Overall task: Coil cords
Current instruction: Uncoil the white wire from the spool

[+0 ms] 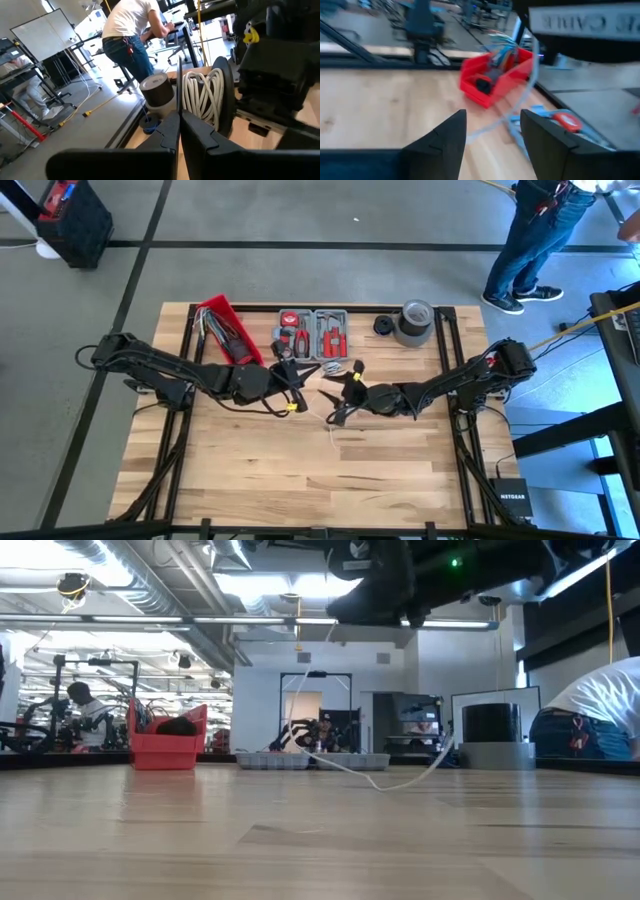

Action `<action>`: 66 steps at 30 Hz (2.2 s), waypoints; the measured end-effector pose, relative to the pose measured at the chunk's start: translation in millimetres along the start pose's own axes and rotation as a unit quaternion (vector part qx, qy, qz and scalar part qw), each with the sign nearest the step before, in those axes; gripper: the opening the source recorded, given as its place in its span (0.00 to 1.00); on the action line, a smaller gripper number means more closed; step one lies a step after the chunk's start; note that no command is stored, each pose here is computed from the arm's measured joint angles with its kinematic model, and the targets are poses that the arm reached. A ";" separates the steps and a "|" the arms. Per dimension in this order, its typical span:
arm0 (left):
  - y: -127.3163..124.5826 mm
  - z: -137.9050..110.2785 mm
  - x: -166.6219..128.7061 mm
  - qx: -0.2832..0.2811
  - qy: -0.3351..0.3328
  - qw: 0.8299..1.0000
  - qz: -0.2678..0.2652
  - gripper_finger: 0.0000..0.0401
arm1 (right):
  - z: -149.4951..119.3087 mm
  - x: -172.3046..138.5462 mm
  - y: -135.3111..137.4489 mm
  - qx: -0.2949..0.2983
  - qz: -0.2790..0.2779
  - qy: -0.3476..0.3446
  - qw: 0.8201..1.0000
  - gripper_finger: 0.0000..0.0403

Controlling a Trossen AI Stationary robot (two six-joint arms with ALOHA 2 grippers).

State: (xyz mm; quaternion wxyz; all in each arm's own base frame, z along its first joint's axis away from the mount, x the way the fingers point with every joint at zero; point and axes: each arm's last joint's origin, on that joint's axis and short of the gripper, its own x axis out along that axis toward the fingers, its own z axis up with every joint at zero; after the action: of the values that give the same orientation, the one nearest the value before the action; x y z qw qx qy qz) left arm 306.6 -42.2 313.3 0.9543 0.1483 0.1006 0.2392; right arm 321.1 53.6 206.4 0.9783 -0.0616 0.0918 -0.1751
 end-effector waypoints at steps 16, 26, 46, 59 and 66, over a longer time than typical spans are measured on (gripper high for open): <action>-0.4 0.2 -0.1 -0.004 -0.001 1.000 0.000 0.01 | 0.7 2.3 -4.1 -0.002 0.011 -0.001 1.000 0.24; 0.1 -0.6 0.5 -0.001 0.002 1.000 0.000 0.01 | 10.9 -5.2 15.0 -0.068 0.074 -0.025 0.995 0.04; -0.3 -4.8 0.8 0.015 0.019 1.000 -0.003 0.01 | 48.1 -84.3 9.1 -0.214 -0.156 -0.017 0.964 0.01; -0.4 1.4 -0.2 -0.001 -0.007 1.000 0.000 0.01 | -15.3 -26.8 -25.4 -0.118 0.079 0.019 0.990 0.01; 3.6 -0.4 3.0 -0.008 -0.006 1.000 0.009 0.01 | -11.3 -2.6 8.7 -0.126 0.164 0.019 0.978 0.01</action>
State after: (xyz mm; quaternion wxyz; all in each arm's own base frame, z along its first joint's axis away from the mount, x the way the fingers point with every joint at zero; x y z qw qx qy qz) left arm 307.5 -37.7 313.8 0.9538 0.1432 0.0914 0.2478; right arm 319.2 61.6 194.5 0.9762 -0.1657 0.1402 -0.0006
